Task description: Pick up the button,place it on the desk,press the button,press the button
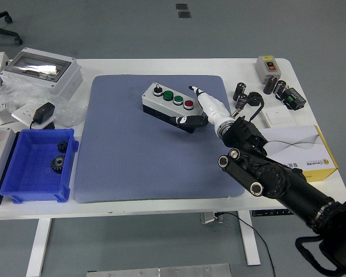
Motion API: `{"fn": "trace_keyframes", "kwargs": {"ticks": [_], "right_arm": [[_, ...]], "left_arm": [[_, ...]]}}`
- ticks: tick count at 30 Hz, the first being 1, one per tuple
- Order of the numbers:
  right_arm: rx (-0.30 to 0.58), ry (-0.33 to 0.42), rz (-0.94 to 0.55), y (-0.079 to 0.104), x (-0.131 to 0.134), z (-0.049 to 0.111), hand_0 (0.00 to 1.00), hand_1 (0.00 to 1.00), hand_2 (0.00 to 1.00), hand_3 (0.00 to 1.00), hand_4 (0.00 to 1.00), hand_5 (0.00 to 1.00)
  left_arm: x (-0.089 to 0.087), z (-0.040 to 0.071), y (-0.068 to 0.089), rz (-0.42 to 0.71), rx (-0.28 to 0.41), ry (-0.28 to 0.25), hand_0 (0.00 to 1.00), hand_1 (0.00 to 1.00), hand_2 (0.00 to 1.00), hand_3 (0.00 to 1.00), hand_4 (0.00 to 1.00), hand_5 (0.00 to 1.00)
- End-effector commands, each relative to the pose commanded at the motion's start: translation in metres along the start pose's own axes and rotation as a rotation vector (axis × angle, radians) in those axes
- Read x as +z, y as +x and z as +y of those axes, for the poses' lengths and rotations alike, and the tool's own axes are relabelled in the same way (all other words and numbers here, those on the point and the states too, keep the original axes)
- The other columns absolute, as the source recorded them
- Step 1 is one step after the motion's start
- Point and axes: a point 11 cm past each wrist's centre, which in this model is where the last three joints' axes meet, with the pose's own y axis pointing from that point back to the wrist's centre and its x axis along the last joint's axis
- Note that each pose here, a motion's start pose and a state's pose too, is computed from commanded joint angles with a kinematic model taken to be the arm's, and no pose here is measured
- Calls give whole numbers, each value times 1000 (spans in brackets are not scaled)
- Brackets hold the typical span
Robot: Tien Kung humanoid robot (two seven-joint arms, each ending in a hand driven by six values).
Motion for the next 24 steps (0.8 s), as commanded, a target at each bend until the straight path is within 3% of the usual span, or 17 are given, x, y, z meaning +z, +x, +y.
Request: {"fn": "trace_keyframes", "kwargs": {"ticks": [24], "right_arm": [[-2, -59, 132, -2, 15, -8, 980, 998, 998, 998, 998, 498]], "left_arm": [[1, 0, -2, 0, -3, -3, 626, 552, 515, 613, 548, 189]]}}
